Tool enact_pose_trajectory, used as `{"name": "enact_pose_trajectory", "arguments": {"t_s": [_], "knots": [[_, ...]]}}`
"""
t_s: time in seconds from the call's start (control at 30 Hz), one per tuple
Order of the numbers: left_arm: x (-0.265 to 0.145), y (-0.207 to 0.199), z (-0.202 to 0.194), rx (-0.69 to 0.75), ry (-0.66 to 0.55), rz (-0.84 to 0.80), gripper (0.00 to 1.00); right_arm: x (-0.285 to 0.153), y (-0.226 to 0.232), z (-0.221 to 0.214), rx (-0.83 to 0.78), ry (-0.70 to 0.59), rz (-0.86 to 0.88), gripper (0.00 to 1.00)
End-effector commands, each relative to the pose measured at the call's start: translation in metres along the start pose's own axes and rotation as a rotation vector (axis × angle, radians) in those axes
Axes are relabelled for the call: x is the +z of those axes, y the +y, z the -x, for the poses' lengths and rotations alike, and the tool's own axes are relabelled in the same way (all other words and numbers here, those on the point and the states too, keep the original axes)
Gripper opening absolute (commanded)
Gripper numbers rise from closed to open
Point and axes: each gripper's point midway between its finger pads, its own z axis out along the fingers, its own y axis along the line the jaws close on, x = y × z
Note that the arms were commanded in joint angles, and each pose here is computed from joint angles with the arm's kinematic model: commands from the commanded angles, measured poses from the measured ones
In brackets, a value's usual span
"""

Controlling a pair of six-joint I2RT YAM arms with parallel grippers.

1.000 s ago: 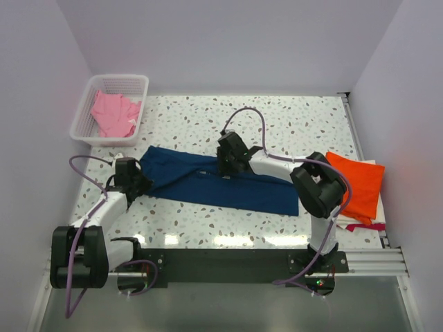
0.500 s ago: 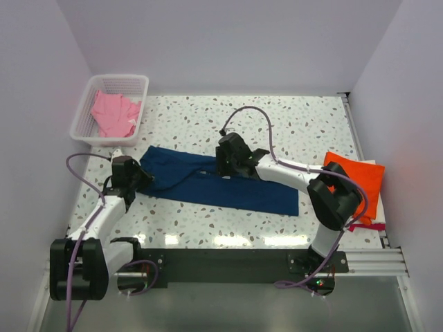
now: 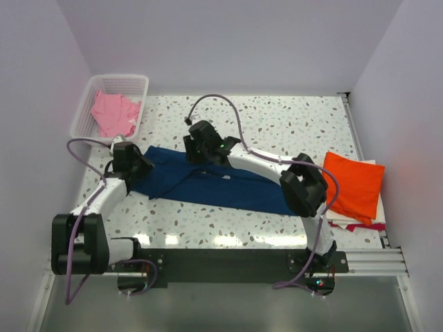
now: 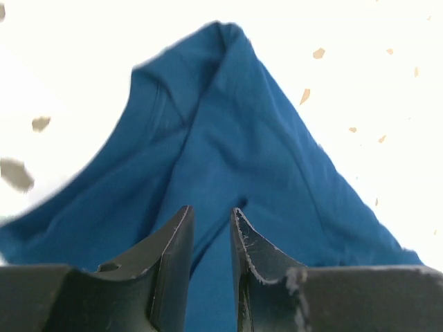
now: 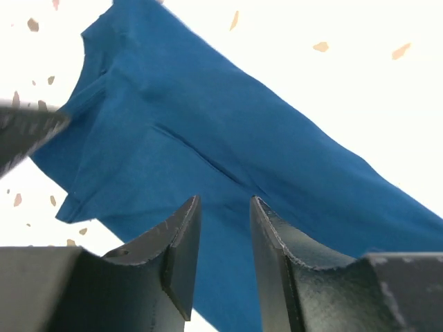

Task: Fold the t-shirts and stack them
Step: Fold the tshirt

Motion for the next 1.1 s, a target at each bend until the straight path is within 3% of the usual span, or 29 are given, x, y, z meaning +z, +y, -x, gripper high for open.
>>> {"name": "enact_pose_trajectory", "arguments": {"t_s": [0.0,0.33,0.77,0.93,0.97,1.07], "knots": [[0.017,-0.014,0.037,0.016,-0.079,0.021,0.32,0.013,0.026,0.008,-0.108,-0.017,0.070,0.40],[0.078,-0.034,0.050,0.026,-0.031,0.019,0.35,0.048,0.065,0.011,-0.260,-0.078,0.170,0.53],[0.120,-0.049,0.054,0.025,0.027,0.012,0.32,0.093,0.073,-0.022,-0.320,-0.001,0.184,0.53],[0.127,-0.049,0.054,0.025,0.032,0.016,0.16,0.086,0.074,-0.023,-0.298,-0.008,0.189,0.52],[0.127,-0.050,0.055,0.025,0.031,0.015,0.08,0.085,0.074,-0.023,-0.293,-0.006,0.189,0.50],[0.129,-0.052,0.058,0.024,0.031,0.015,0.00,0.078,0.080,-0.023,-0.279,-0.009,0.216,0.41]]}}
